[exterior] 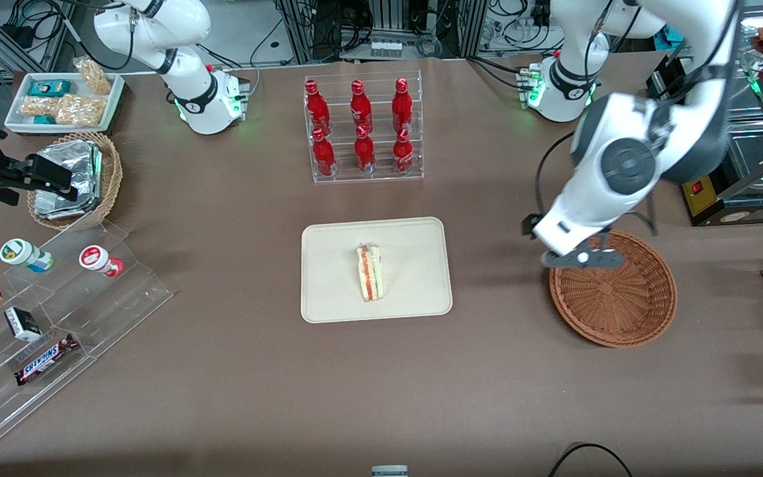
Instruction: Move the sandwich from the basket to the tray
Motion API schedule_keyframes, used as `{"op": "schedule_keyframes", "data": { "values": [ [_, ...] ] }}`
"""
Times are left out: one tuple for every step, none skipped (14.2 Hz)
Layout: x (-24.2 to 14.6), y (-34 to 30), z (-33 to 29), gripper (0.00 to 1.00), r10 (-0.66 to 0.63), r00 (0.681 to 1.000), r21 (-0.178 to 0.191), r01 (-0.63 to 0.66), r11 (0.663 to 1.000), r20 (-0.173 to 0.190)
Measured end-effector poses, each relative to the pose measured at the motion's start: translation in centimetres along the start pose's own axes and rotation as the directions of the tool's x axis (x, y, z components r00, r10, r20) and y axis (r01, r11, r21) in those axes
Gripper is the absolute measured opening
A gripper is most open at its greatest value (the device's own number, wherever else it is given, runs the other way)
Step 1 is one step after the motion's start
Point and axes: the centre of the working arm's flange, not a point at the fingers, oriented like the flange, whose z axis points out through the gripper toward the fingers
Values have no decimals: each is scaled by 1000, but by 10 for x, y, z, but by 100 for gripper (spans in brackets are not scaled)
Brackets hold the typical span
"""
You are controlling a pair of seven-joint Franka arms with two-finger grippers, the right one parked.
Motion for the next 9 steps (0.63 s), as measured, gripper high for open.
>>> {"op": "schedule_keyframes", "data": {
  "values": [
    [-7,-15,-12,100,31,999,-3,-31,1000,6],
    [-13,-30,-24,100,60,998,-7,-60,998,6],
    [-20,-46,-36,100,85,996,-11,-85,996,1],
    [-27,-63,-48,100,101,995,-16,-101,995,-4],
    [-33,-82,-59,100,111,994,-21,-111,994,-9],
    [-37,-101,-69,100,118,993,-28,-118,993,-16],
    [-39,-118,-78,100,120,992,-36,-121,992,-30],
    [-39,-133,-87,100,117,992,-42,-119,992,-47],
    [-39,-144,-96,100,111,992,-43,-114,993,-62]
  ]
}}
